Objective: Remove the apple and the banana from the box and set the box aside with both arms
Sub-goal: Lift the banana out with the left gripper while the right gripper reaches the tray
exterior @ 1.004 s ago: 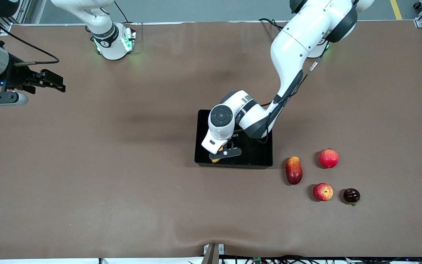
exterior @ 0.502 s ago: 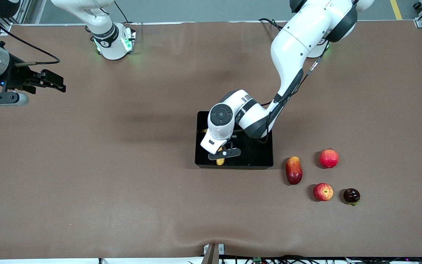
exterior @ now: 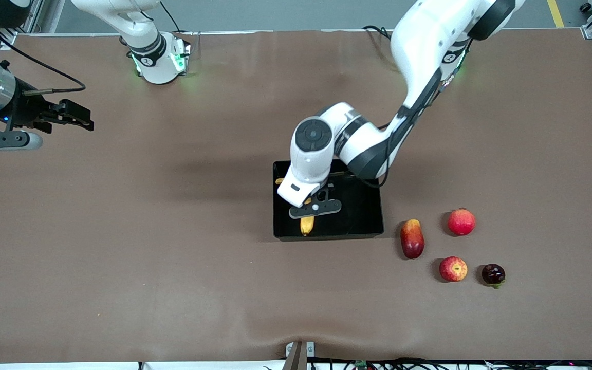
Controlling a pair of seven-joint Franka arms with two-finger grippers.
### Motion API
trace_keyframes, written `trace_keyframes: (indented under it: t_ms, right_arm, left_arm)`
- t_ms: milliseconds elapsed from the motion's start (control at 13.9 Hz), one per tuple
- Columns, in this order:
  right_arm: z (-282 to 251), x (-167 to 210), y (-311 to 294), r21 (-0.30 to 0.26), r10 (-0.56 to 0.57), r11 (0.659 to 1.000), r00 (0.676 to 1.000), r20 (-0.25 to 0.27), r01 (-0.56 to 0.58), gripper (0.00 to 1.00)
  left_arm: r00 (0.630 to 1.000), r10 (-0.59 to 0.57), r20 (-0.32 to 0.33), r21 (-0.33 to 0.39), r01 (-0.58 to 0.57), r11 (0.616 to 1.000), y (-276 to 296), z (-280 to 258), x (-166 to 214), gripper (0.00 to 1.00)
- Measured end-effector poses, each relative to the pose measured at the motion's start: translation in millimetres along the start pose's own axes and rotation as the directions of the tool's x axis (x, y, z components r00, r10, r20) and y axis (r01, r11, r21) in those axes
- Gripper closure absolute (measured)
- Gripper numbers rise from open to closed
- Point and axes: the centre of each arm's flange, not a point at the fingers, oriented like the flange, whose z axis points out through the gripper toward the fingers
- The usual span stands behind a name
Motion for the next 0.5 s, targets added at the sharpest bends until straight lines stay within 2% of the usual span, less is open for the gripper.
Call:
trace_keyframes:
  t_ms: [215, 430, 502]
  right_arm:
    - [6.5, 2.9, -17.8, 0.004, -0.032, 0.999, 0.999, 0.013, 0.032, 0.0]
    - [38.1, 21.6, -65.8, 0.026, -0.101, 0.995, 0.994, 0.052, 0.1, 0.0]
    - [52.6, 33.7, -81.7, 0.026, -0.116, 0.993, 0.992, 0.043, 0.115, 0.0]
  left_arm:
    - [0.999, 0.031, -0.039, 0.013, -0.03, 0.999, -34.7, -50.6, 33.8, 0.62]
    - [0.995, 0.102, -0.002, 0.074, -0.102, 0.992, -104.7, -62.1, 85.7, 0.62]
    - [0.992, 0.125, 0.02, 0.09, -0.126, 0.988, -128.4, -59.3, 100.4, 0.62]
